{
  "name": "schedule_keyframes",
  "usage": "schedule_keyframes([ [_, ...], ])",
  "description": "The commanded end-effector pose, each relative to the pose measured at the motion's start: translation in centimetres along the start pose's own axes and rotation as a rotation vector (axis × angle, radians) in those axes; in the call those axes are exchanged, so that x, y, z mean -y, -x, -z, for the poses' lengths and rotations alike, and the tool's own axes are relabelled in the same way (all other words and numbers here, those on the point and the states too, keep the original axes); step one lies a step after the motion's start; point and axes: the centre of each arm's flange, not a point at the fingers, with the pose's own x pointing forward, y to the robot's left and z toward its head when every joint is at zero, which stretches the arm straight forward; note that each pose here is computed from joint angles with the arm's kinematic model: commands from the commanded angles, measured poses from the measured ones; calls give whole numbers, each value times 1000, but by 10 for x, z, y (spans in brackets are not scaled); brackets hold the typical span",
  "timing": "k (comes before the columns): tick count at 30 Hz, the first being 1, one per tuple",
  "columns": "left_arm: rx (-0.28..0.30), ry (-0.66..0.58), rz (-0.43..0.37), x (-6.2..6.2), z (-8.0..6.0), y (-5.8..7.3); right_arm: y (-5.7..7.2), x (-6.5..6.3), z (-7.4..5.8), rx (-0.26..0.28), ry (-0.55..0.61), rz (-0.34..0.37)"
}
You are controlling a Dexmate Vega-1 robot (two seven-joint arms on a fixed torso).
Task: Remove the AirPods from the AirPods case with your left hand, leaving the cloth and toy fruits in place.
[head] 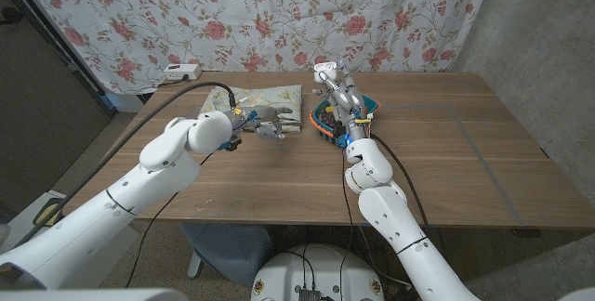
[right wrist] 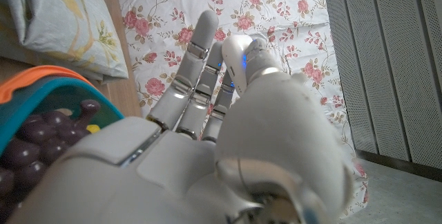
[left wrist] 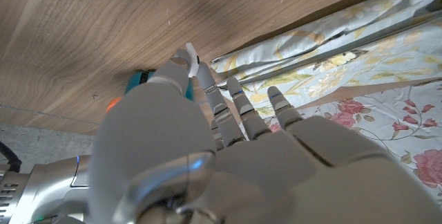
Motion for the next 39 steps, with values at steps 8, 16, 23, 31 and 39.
schedule_keyframes([
  [8, -18, -49, 48, 19, 8, -8, -2, -1, -1, 2, 2, -2],
  [16, -28, -87, 72, 26, 8, -10, -2, 1, 0, 0, 0, 3],
  [23, -30, -104, 77, 30, 6, -11, -3, 2, 1, -2, -1, 2],
  [31, -40, -190, 73, 33, 5, -12, -3, 5, 2, -8, -5, 6],
  [39, -47, -196, 100, 38, 6, -16, -3, 7, 2, -9, -6, 8],
])
